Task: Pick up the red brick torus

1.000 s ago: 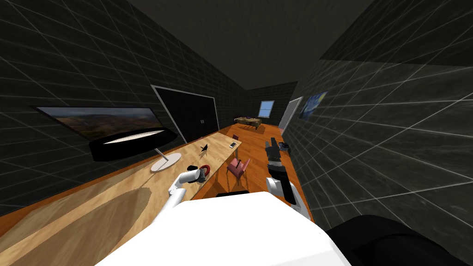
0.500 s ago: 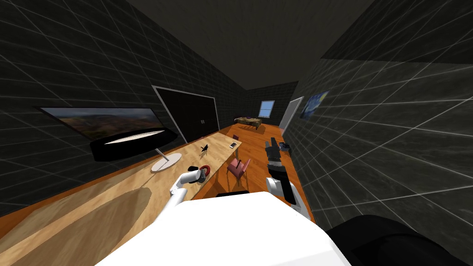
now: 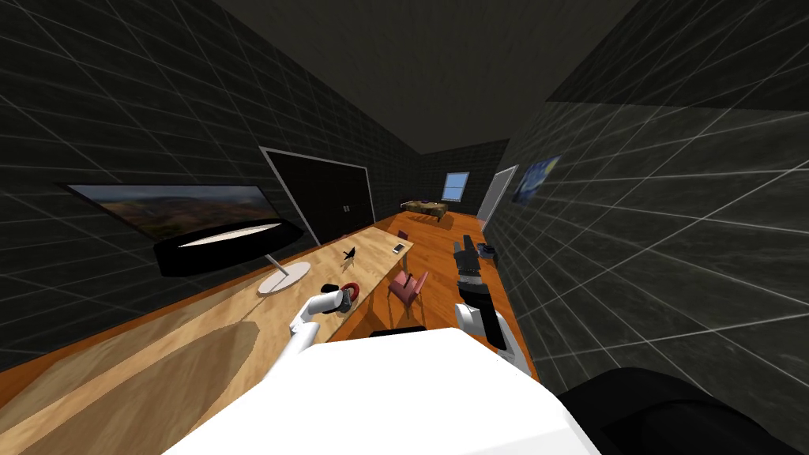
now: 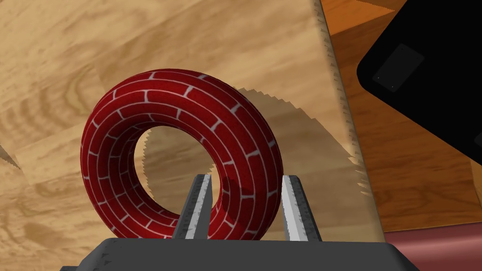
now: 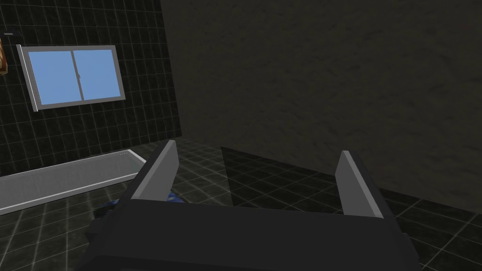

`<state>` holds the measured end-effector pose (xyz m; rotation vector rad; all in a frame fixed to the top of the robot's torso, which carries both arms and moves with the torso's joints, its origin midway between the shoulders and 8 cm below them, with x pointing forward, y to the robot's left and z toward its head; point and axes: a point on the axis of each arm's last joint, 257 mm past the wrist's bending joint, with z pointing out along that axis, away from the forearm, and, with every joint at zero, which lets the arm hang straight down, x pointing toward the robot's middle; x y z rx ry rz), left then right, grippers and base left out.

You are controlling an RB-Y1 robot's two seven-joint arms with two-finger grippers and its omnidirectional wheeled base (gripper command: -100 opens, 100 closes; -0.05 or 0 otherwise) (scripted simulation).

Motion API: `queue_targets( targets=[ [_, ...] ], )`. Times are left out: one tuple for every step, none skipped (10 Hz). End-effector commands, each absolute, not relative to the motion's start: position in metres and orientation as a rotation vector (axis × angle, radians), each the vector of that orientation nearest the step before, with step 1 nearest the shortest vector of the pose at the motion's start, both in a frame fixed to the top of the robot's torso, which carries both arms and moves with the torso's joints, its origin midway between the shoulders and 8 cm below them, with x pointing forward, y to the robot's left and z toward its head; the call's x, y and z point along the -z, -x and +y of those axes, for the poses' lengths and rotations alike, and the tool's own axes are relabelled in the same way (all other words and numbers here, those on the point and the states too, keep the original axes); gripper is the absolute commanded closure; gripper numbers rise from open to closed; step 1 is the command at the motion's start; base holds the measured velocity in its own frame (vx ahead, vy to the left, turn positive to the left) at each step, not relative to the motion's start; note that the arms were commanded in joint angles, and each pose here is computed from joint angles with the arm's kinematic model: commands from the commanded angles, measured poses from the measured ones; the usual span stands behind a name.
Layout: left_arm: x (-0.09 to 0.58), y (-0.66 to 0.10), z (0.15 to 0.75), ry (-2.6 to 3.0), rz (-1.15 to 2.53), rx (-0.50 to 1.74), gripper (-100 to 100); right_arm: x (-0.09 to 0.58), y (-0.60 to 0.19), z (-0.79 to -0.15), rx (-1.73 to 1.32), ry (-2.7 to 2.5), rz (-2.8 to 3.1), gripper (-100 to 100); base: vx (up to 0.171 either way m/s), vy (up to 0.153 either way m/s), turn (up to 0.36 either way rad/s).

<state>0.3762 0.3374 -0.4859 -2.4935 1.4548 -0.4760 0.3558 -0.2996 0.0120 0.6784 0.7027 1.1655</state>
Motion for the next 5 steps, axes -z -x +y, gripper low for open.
queue_targets(
  targets=[
    [0.4788,-0.3760,0.3379,2.497,1.454,0.473,100,-0.0120,-0.3558,-0.2996,-1.166,-0.678,0.703,0,-0.007,-0.003,-0.022],
    [0.4743,-0.3764,0.3387,2.497,1.454,0.473,100,-0.0120,-0.3558,-0.2996,-1.166,-0.678,0.703,0,-0.010,-0.002,-0.019],
    [0.4698,-0.3767,0.3394,2.497,1.454,0.472,100,-0.0120,-0.3558,-0.2996,-1.166,-0.678,0.703,0,-0.020,0.000,0.000],
    [0.4727,-0.3767,0.3386,2.495,1.454,0.475,100,-0.0121,-0.3558,-0.2996,-1.166,-0.678,0.703,0,-0.010,0.000,0.002],
    [0.4722,-0.3763,0.3386,2.497,1.454,0.473,0,-0.0120,-0.3558,-0.2996,-1.166,-0.678,0.703,0,0.000,0.000,0.000]
  ],
)
